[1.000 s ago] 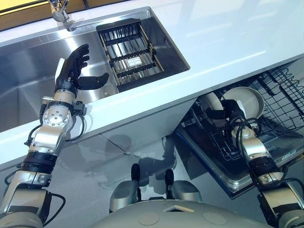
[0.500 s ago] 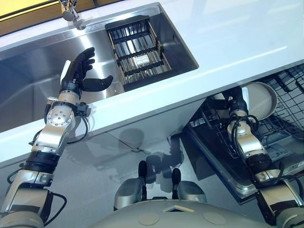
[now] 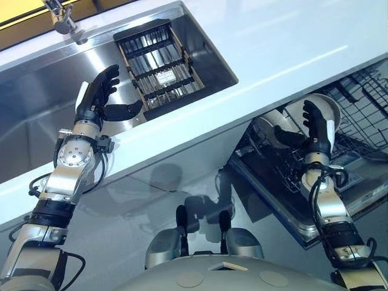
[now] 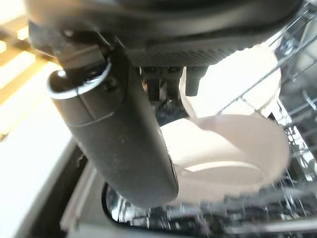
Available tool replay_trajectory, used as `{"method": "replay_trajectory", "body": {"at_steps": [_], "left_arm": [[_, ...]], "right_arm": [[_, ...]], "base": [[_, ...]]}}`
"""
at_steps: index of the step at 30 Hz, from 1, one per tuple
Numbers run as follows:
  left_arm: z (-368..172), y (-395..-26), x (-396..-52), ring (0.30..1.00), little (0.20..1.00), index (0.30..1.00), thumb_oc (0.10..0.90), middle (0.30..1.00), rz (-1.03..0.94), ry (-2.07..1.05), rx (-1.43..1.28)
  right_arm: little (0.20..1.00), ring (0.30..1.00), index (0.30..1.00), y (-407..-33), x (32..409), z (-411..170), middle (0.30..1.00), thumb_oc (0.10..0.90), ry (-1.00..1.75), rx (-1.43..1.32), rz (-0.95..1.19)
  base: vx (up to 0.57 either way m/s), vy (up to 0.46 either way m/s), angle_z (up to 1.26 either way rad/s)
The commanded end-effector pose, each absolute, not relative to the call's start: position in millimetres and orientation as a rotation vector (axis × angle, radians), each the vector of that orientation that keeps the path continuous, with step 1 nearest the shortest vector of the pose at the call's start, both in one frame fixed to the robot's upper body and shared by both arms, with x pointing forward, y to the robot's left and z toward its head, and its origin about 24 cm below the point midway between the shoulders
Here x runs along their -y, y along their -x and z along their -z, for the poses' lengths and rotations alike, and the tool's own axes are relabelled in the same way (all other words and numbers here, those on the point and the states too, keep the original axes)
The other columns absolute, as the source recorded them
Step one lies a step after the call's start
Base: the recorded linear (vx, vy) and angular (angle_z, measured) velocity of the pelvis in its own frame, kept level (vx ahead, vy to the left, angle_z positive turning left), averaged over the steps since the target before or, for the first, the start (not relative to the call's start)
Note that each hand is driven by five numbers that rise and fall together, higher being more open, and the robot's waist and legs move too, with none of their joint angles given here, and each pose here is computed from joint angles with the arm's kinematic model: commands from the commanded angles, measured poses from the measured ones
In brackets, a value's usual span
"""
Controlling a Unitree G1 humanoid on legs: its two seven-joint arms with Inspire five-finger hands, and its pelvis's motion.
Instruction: Pick up plates and place into dishwasher.
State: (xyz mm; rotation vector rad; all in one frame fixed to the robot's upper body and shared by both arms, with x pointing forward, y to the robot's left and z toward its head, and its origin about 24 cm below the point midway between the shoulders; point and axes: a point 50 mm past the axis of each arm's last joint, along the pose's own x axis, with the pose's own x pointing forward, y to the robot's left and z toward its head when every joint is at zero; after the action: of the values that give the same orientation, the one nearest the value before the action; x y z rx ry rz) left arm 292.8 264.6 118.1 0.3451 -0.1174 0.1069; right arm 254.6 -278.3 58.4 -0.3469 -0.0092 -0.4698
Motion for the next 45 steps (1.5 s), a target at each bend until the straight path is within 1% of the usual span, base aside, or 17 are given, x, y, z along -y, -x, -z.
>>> {"method": "replay_trajectory", "body": {"at_steps": [1, 2, 6, 7, 12, 22, 27, 30, 32, 33, 34, 35, 36, 37, 40, 43, 45], "left_arm": [[-176, -294, -274, 0.900, 0.900, 0.900, 0.800, 0.900, -0.199, -0.350, 0.394], [-176, -293, -275, 0.900, 0.900, 0.900, 0.800, 0.900, -0.203, -0.349, 0.394], [-177, -288, -286, 0.900, 0.900, 0.900, 0.800, 0.900, -0.255, -0.346, 0.401], [-179, -287, -288, 0.900, 0.900, 0.900, 0.800, 0.900, -0.271, -0.345, 0.407], [-192, -291, -294, 0.900, 0.900, 0.900, 0.800, 0.900, -0.314, -0.340, 0.417], [-199, -301, -296, 0.900, 0.900, 0.900, 0.800, 0.900, -0.297, -0.313, 0.419], [-204, -306, -291, 0.900, 0.900, 0.900, 0.800, 0.900, -0.268, -0.318, 0.423], [-209, -308, -289, 0.900, 0.900, 0.900, 0.800, 0.900, -0.263, -0.319, 0.441], [-214, -309, -287, 0.900, 0.900, 0.900, 0.800, 0.900, -0.264, -0.327, 0.464], [-218, -310, -287, 0.900, 0.900, 0.900, 0.800, 0.900, -0.267, -0.329, 0.476], [-219, -310, -287, 0.900, 0.900, 0.900, 0.800, 0.900, -0.268, -0.329, 0.479], [-222, -310, -288, 0.900, 0.900, 0.900, 0.800, 0.900, -0.271, -0.331, 0.491], [-223, -309, -289, 0.900, 0.900, 0.900, 0.800, 0.900, -0.272, -0.331, 0.494], [-224, -308, -291, 0.900, 0.900, 0.900, 0.800, 0.900, -0.275, -0.333, 0.503], [-226, -308, -294, 0.900, 0.900, 0.900, 0.800, 0.900, -0.284, -0.332, 0.518], [-227, -308, -296, 0.900, 0.900, 0.900, 0.800, 0.900, -0.303, -0.325, 0.525], [-227, -310, -296, 0.900, 0.900, 0.900, 0.800, 0.900, -0.311, -0.318, 0.532]], "right_arm": [[0.900, 0.900, 0.900, -252, 282, -124, 0.900, 0.800, 0.252, 0.394, 0.555], [0.900, 0.900, 0.900, -250, 283, -123, 0.900, 0.800, 0.246, 0.395, 0.561], [0.900, 0.900, 0.900, -226, 302, -107, 0.900, 0.800, 0.165, 0.378, 0.727], [0.900, 0.900, 0.900, -221, 306, -95, 0.900, 0.800, 0.159, 0.327, 0.767], [0.900, 0.900, 0.900, -216, 314, -62, 0.900, 0.800, 0.151, 0.166, 0.776], [0.900, 0.900, 0.900, -230, 324, -35, 0.900, 0.800, 0.058, 0.035, 0.725], [0.900, 0.900, 0.900, -242, 348, -38, 0.900, 0.800, 0.019, -0.002, 0.762], [0.900, 0.900, 0.900, -251, 354, -42, 0.900, 0.800, -0.023, -0.004, 0.757], [0.900, 0.900, 0.900, -263, 351, -50, 0.900, 0.800, -0.110, 0.025, 0.698], [0.900, 0.900, 0.900, -272, 346, -53, 0.900, 0.800, -0.201, 0.051, 0.626], [0.900, 0.900, 0.900, -273, 346, -54, 0.900, 0.800, -0.223, 0.056, 0.612], [0.900, 0.900, 0.900, -279, 340, -60, 0.900, 0.800, -0.281, 0.104, 0.531], [0.900, 0.900, 0.900, -281, 338, -62, 0.900, 0.800, -0.297, 0.124, 0.502], [0.900, 0.900, 0.900, -289, 329, -74, 0.900, 0.800, -0.350, 0.209, 0.380], [0.900, 0.900, 0.900, -301, 315, -106, 0.900, 0.800, -0.324, 0.375, 0.242], [0.900, 0.900, 0.900, -316, 287, -151, 0.900, 0.800, -0.302, 0.548, 0.105], [0.900, 0.900, 0.900, -326, 258, -185, 0.900, 0.800, -0.271, 0.657, 0.004]], "base": [[-0.01, 0.024, -0.14], [-0.02, 0.035, -0.15], [-0.01, 0.039, -0.14], [-0.01, 0.034, -0.14], [0.00, 0.015, -0.12], [0.02, -0.049, 0.03], [0.01, -0.080, 0.12], [-0.05, -0.070, 0.13], [-0.09, -0.075, 0.22], [-0.07, -0.067, 0.13], [-0.06, -0.056, 0.04], [-0.04, -0.038, 0.00], [-0.04, -0.065, 0.05], [-0.02, -0.053, 0.04], [-0.03, -0.039, 0.04], [-0.01, -0.007, 0.01], [-0.02, 0.002, -0.04]]}}
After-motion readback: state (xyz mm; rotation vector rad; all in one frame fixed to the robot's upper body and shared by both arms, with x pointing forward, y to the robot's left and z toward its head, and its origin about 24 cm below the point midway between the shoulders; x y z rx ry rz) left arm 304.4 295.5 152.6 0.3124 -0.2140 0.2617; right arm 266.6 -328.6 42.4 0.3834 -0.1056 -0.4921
